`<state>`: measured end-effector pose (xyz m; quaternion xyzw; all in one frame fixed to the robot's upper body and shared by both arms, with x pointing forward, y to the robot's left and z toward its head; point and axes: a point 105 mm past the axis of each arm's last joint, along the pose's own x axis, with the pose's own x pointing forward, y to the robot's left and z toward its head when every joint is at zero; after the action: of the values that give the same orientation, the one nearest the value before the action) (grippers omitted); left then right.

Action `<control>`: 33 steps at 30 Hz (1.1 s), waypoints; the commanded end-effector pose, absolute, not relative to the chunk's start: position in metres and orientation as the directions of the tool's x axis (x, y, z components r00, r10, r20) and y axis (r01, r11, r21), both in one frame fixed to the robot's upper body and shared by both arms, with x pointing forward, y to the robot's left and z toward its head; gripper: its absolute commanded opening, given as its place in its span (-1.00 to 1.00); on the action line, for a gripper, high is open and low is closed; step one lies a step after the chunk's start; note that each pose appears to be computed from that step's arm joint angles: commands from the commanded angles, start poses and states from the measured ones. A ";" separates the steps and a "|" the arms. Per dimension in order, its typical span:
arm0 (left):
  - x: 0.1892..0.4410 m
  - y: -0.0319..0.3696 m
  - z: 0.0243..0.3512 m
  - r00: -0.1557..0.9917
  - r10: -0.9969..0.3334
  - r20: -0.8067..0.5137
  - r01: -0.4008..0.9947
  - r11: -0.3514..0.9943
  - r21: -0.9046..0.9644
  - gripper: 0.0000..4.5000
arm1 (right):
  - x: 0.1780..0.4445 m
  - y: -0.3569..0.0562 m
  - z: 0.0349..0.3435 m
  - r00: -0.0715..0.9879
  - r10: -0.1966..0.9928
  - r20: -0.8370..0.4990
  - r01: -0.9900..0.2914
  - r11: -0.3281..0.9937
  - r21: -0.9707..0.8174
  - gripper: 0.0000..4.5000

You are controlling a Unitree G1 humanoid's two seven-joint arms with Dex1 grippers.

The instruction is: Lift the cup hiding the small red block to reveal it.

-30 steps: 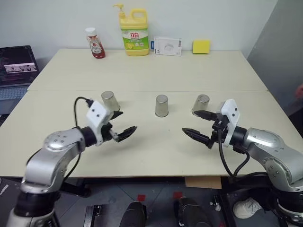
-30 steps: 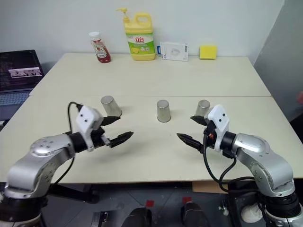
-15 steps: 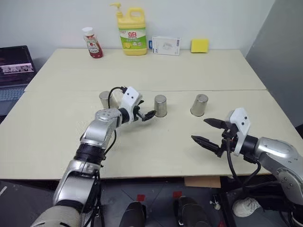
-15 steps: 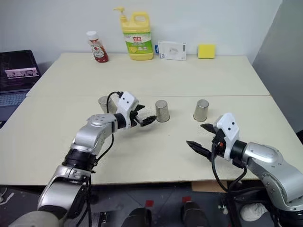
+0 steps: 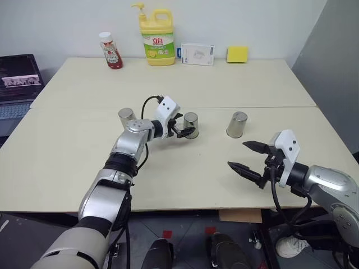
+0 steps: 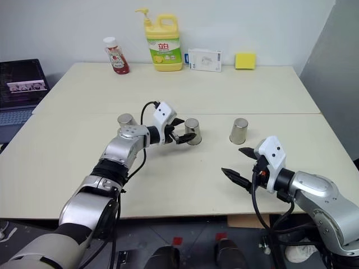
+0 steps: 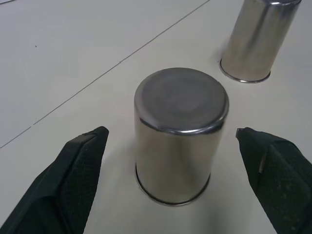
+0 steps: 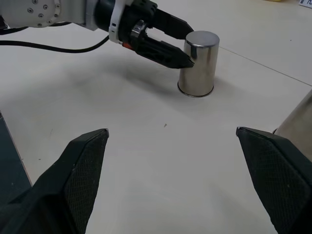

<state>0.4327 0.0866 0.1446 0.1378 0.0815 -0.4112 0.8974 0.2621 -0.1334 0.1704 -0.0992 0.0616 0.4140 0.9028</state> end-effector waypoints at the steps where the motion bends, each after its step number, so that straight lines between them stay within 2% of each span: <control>1: 0.439 0.075 0.157 0.652 -0.723 -0.228 0.758 0.609 0.235 1.00 | 0.259 -0.129 0.183 0.645 0.748 -0.156 -0.764 0.623 -0.166 0.98; 5: 0.441 0.069 0.153 0.646 -0.727 -0.235 0.763 0.605 0.226 1.00 | 0.260 -0.127 0.185 0.641 0.752 -0.152 -0.766 0.620 -0.168 0.98; 6: 0.441 0.068 0.154 0.645 -0.728 -0.230 0.764 0.606 0.222 0.83 | 0.260 -0.127 0.185 0.641 0.753 -0.151 -0.767 0.619 -0.168 1.00; 7: 0.442 0.068 0.154 0.647 -0.729 -0.225 0.762 0.610 0.217 0.79 | 0.260 -0.126 0.186 0.640 0.753 -0.150 -0.767 0.619 -0.168 1.00; 13: 0.444 0.069 0.160 0.661 -0.728 -0.183 0.750 0.629 0.204 0.23 | 0.260 -0.125 0.188 0.642 0.752 -0.147 -0.766 0.621 -0.168 1.00; 18: 0.443 0.070 0.175 0.664 -0.740 -0.110 0.746 0.644 0.172 0.23 | 0.261 -0.123 0.190 0.645 0.751 -0.141 -0.763 0.623 -0.171 1.00; 21: 0.445 0.082 0.192 0.720 -0.691 -0.062 0.686 0.694 0.219 0.23 | 0.260 -0.121 0.192 0.644 0.754 -0.133 -0.764 0.622 -0.173 1.00; 24: 0.448 0.108 0.201 0.813 -0.581 -0.029 0.568 0.782 0.256 0.23 | 0.261 -0.120 0.195 0.641 0.757 -0.126 -0.766 0.620 -0.172 1.00; 28: 0.449 0.139 0.192 0.905 -0.425 -0.033 0.422 0.882 0.208 0.23 | 0.263 -0.117 0.195 0.628 0.768 -0.124 -0.777 0.607 -0.168 1.00; 33: 0.443 0.150 0.172 0.936 -0.342 -0.082 0.350 0.927 0.135 0.23 | 0.266 -0.115 0.197 0.614 0.780 -0.123 -0.787 0.594 -0.166 1.00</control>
<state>0.4434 0.1518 0.1499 0.0851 0.0625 -0.1893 0.9762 0.2672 -0.1200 0.1869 -0.0971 0.0393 0.4274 0.8980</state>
